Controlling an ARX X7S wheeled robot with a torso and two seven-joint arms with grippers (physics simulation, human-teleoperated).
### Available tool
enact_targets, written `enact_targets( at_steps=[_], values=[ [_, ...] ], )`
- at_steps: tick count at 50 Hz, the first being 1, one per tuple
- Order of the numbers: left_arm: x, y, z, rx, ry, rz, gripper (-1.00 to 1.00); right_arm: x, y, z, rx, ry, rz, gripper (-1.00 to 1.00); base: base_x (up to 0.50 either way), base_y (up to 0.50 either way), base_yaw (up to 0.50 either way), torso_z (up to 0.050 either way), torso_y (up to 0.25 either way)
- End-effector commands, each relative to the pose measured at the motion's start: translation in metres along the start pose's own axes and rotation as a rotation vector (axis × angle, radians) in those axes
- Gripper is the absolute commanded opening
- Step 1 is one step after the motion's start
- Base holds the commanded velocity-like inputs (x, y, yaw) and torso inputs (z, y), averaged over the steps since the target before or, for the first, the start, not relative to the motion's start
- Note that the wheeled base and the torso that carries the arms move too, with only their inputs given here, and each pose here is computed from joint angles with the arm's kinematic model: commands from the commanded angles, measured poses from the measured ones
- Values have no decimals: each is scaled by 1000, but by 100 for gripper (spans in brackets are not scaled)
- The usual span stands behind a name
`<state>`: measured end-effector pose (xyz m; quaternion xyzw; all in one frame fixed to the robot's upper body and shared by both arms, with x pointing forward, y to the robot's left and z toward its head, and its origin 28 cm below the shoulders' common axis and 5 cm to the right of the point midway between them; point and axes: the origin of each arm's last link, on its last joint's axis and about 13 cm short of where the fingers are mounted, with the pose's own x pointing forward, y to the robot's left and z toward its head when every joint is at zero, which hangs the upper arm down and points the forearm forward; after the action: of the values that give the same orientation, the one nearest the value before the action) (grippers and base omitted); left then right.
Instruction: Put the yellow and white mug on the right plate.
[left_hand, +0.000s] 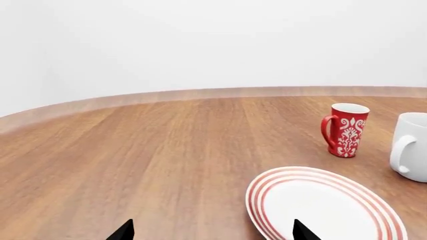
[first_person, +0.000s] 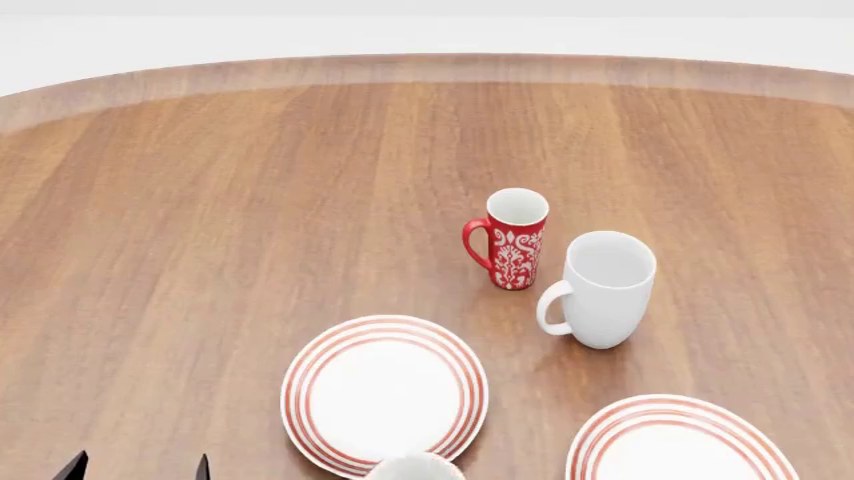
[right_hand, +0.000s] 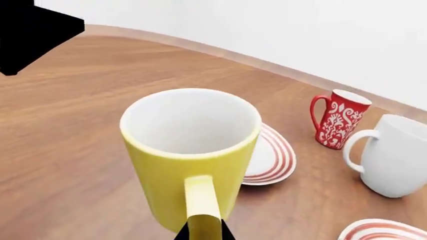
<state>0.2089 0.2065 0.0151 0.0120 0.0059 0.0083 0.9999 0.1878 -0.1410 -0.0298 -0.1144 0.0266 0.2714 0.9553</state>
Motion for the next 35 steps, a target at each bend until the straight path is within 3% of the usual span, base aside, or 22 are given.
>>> enact_targets(
  at_steps=[1, 15, 35],
  values=[
    [1, -1, 2, -3, -12, -2, 100, 2, -9, 11, 22, -45, -61, -100, 0, 0, 0, 0, 0],
    [2, -1, 3, -4, -14, -1, 100, -1, -26, 18, 30, -56, -184, -100, 0, 0, 0, 0, 0],
    [2, 0, 3, -3, -12, 1, 100, 7, -51, 30, 118, -34, -506, -100, 0, 0, 0, 0, 1]
  ],
)
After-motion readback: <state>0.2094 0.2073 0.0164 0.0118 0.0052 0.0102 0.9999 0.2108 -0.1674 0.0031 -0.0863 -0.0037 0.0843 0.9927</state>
